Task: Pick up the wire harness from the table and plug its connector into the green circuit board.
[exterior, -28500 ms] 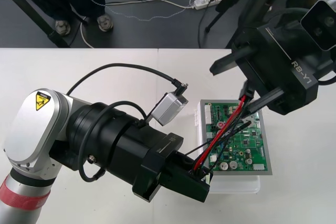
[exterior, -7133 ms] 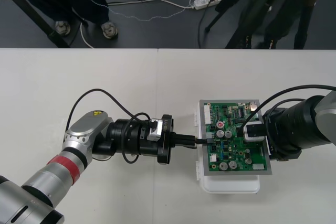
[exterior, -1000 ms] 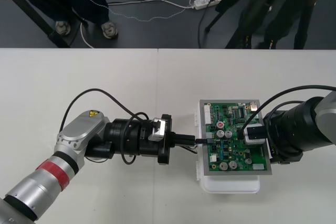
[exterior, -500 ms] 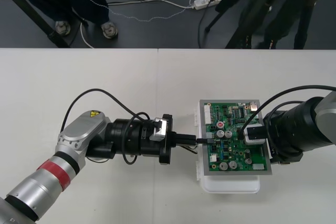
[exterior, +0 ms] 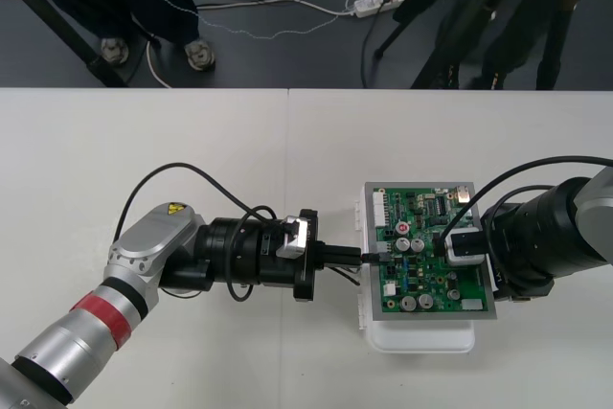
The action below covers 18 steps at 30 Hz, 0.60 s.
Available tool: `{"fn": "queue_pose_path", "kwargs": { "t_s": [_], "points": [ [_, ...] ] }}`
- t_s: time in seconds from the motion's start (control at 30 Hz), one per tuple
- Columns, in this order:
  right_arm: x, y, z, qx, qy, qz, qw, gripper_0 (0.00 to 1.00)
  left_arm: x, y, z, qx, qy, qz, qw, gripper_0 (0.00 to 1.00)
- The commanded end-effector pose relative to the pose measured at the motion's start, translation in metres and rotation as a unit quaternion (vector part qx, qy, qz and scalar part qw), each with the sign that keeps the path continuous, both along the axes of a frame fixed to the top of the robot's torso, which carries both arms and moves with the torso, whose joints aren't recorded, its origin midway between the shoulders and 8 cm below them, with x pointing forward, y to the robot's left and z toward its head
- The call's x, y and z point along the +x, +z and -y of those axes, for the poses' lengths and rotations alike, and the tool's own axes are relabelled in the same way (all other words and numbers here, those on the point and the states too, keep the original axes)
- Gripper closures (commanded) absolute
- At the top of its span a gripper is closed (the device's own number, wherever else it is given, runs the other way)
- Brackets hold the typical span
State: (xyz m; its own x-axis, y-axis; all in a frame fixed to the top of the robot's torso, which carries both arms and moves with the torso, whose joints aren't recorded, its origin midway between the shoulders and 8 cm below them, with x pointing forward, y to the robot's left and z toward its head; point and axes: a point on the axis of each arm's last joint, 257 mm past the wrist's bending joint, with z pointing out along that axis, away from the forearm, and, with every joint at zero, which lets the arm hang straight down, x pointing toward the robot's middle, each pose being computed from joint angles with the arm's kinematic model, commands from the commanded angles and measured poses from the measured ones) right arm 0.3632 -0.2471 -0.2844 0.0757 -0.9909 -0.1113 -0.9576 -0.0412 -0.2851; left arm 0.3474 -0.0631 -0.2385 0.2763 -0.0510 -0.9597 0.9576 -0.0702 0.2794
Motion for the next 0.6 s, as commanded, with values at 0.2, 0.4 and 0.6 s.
{"fn": "queue_pose_path", "kwargs": {
  "t_s": [0.2, 0.4, 0.6],
  "points": [
    [0.003, 0.012, -0.008, -0.007, 0.034, 0.012, 0.999, 0.0, -0.005, 0.017, 0.034, -0.006, -0.016, 0.004, 1.0, 1.0],
    [0.003, 0.012, -0.008, -0.007, 0.034, 0.012, 0.999, 0.0, -0.004, 0.012, 0.038, 0.003, -0.013, 0.007, 1.0, 1.0],
    [0.003, 0.012, -0.008, -0.007, 0.034, 0.012, 0.999, 0.0, -0.003, 0.012, 0.043, 0.004, -0.009, 0.009, 1.0, 1.0]
  ]
}}
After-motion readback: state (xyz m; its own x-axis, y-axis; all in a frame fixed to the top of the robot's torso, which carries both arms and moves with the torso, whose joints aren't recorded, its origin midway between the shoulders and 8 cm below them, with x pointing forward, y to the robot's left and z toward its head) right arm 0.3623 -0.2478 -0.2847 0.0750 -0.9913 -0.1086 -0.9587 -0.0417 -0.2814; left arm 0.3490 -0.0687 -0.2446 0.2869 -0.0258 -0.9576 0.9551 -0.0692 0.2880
